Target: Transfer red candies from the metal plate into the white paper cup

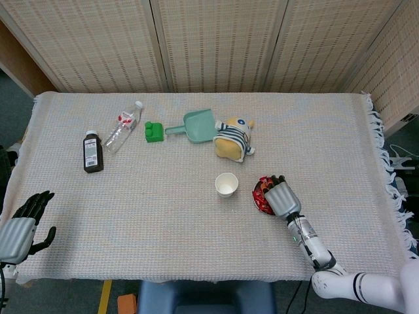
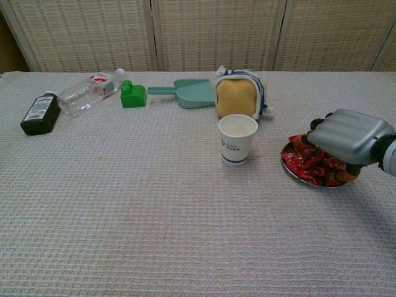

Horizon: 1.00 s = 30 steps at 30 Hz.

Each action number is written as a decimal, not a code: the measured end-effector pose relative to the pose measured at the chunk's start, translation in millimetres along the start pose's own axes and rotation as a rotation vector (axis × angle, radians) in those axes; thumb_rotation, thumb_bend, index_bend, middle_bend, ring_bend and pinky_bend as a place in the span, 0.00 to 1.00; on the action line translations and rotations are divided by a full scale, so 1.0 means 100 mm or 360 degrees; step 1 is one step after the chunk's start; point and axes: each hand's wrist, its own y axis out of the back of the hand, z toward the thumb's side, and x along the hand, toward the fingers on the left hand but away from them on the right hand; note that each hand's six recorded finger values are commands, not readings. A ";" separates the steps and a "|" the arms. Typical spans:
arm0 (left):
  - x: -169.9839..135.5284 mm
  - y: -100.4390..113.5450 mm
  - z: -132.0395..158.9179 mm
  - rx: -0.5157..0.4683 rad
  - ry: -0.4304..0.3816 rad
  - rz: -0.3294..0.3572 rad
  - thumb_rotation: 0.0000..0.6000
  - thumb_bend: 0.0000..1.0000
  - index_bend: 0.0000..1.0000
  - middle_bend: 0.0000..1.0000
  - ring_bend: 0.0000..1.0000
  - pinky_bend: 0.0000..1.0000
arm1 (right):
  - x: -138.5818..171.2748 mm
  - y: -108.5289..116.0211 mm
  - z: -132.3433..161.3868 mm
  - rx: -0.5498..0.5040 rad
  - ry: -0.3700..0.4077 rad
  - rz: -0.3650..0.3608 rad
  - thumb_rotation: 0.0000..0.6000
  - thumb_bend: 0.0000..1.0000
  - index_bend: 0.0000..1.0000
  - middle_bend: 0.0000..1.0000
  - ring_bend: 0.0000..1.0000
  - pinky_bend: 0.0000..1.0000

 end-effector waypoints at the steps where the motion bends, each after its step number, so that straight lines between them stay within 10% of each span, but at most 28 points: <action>1: 0.00 0.00 0.00 -0.0001 0.0001 0.0001 1.00 0.46 0.00 0.02 0.00 0.18 | 0.00 0.00 0.00 0.0007 -0.0004 -0.0003 1.00 0.15 0.24 0.33 0.14 0.26; 30: 0.02 0.00 -0.05 0.0007 0.0038 -0.0013 1.00 0.49 0.00 0.03 0.00 0.19 | -0.11 -0.06 0.15 0.0243 0.0003 -0.0023 1.00 0.30 0.48 0.47 0.29 0.44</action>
